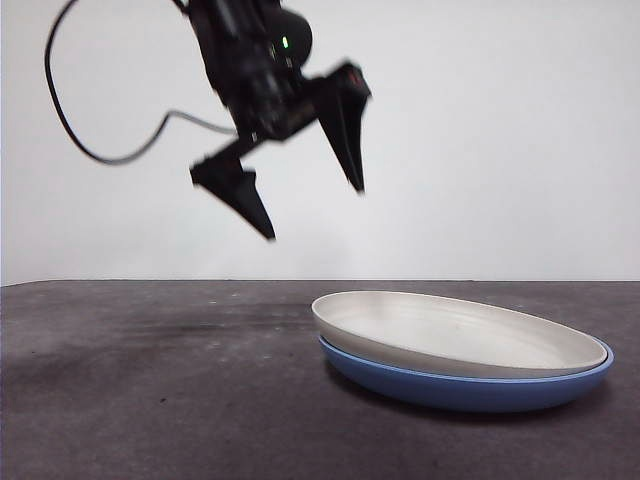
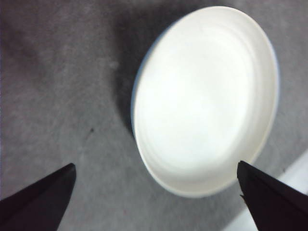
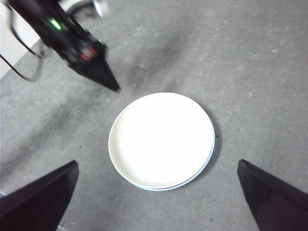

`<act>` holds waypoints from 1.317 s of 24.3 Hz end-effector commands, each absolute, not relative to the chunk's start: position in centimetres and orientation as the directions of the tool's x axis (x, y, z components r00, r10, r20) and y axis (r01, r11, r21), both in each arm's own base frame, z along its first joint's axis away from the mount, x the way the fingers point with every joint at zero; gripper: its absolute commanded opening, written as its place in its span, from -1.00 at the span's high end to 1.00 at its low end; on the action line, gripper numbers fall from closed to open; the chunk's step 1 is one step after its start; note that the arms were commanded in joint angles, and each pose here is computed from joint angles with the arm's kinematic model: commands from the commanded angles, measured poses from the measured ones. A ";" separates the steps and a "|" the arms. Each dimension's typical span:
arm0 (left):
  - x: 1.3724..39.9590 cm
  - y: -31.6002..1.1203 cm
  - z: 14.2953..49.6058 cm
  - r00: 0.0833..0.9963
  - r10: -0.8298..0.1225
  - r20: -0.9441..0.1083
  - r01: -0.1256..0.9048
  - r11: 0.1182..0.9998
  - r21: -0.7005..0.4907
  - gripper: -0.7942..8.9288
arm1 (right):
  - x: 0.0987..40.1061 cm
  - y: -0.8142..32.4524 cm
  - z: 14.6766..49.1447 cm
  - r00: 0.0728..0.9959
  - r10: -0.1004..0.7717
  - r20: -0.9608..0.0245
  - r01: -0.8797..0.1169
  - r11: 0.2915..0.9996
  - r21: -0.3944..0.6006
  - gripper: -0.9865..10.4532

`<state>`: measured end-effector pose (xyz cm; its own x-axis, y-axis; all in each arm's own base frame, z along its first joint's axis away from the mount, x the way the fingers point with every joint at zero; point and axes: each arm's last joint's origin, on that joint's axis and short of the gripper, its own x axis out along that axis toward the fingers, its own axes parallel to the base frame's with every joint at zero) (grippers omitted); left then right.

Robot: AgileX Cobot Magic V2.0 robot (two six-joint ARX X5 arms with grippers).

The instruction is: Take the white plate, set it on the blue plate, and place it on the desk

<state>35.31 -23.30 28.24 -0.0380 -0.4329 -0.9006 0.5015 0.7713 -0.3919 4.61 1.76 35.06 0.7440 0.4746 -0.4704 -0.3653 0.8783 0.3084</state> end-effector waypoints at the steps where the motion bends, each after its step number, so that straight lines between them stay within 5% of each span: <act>1: 34.7 -23.2 30.9 -0.026 -0.447 -0.894 0.560 0.734 -0.383 -0.46 | 4.6 1.7 35.6 0.758 0.472 -0.451 -0.363 0.879 0.310 -0.25; 12: 25.2 -17.5 41.6 0.125 -0.546 -0.829 0.707 0.635 -0.312 -0.46 | 6.3 1.9 35.1 0.720 0.443 -0.535 -0.305 0.894 0.329 -0.25; 32: 11.3 -8.6 39.7 0.293 -0.653 -0.698 0.822 0.545 -0.164 -0.46 | 19.0 4.0 30.0 0.450 0.411 -0.793 -0.224 0.912 0.345 -0.25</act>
